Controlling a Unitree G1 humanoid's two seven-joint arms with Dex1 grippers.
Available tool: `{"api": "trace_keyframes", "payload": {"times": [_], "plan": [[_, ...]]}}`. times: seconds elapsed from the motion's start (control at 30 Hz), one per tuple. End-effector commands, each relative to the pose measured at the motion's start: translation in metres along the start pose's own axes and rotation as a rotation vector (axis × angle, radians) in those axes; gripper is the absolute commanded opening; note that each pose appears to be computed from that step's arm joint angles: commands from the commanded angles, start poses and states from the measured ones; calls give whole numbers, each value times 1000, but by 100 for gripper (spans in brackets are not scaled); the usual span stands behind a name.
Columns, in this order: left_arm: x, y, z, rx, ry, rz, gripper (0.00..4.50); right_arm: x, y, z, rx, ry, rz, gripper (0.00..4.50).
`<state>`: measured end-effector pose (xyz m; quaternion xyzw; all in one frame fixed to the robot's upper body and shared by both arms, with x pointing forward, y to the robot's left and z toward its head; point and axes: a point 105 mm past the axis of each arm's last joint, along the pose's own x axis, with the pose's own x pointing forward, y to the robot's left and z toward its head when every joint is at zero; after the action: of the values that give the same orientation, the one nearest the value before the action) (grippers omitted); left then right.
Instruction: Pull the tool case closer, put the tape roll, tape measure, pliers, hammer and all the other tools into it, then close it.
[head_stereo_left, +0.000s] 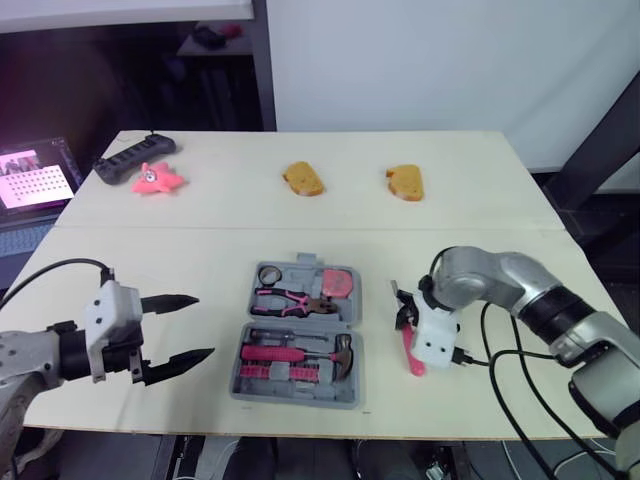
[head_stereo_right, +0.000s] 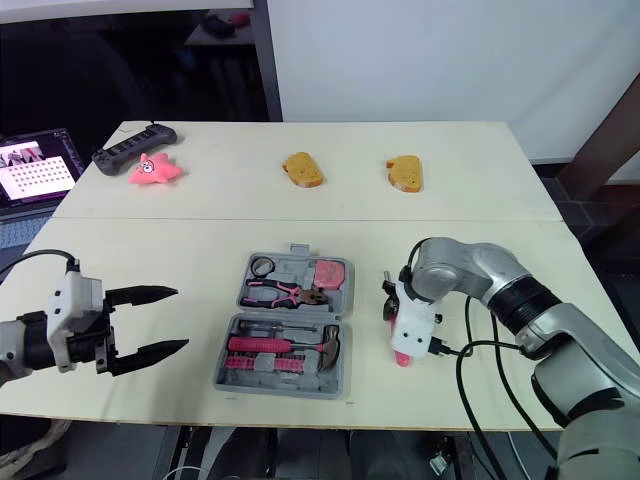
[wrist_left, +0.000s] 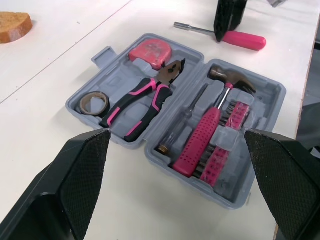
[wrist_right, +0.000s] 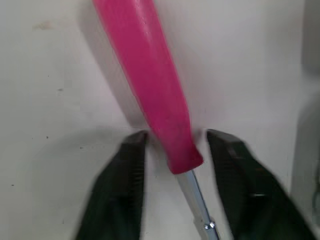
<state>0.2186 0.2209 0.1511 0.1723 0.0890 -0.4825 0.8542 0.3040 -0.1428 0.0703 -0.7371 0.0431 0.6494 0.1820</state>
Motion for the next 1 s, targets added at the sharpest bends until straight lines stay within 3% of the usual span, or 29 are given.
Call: {"api": "trace_keyframes", "payload": {"times": [0.03,0.27,0.4,0.47,0.6,0.67,0.7,0.77,1.0], "plan": [[2,1,7,25,-16,1,450,-6,0,1,63,21,-8,28],[5,2,7,25,-18,-10,450,-32,10,-18,389,88,-178,28],[8,4,7,26,-21,-21,450,-38,39,-10,647,114,-155,28],[9,4,6,28,-21,-28,450,-41,44,5,894,73,-156,28],[11,6,6,30,-27,-37,450,-39,35,11,1634,-49,-306,28],[12,5,7,32,-28,-44,450,-35,33,6,1813,-44,-351,28],[12,5,7,33,-28,-46,450,-31,31,10,1915,-124,-323,28],[12,5,7,36,-26,-49,450,-29,29,3,2080,-149,-384,28],[9,5,8,47,-17,-51,450,-10,33,-9,2257,-53,-491,28]]}}
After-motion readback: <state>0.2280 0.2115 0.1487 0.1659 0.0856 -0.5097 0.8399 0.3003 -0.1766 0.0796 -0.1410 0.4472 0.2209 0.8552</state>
